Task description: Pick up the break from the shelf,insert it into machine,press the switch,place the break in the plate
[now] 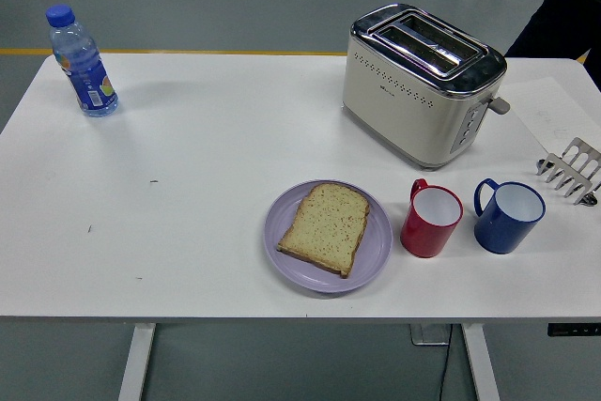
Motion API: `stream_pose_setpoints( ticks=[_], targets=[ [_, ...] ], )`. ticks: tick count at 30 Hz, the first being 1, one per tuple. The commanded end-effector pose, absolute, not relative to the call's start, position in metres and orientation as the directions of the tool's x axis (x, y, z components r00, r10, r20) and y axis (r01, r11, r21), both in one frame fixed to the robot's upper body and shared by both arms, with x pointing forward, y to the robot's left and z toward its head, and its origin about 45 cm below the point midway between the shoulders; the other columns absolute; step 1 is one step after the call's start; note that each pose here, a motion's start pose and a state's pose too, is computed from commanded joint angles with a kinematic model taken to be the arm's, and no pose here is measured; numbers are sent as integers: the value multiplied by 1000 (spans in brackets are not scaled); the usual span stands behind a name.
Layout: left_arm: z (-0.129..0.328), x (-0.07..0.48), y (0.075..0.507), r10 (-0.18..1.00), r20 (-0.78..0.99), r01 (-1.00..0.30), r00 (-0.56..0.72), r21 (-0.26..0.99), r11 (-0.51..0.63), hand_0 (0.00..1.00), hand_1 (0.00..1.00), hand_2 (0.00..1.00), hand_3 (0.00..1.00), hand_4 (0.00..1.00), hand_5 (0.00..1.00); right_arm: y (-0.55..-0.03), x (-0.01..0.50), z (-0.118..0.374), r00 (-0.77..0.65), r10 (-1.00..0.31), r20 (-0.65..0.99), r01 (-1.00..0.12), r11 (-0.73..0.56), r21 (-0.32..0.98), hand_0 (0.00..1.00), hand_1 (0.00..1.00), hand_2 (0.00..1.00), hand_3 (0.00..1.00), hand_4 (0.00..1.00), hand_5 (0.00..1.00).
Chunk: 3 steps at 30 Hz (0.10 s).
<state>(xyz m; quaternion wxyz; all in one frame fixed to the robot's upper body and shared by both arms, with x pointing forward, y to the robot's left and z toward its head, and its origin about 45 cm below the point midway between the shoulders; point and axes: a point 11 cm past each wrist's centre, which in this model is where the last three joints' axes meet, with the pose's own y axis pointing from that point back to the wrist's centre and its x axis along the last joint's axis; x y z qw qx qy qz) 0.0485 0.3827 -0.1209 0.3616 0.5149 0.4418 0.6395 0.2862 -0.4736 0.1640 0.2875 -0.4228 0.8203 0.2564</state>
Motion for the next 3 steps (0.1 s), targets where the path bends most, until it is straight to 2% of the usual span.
stream_pose_setpoints(
  ticks=[3],
  targets=[
    [-121, 47, 383, 918, 340, -5, -205, 937, -348, 696, 611, 724, 686, 523, 933, -474, 286, 164, -478, -548, -687, -841, 510, 179, 717, 680, 703, 644, 484, 268]
  ],
)
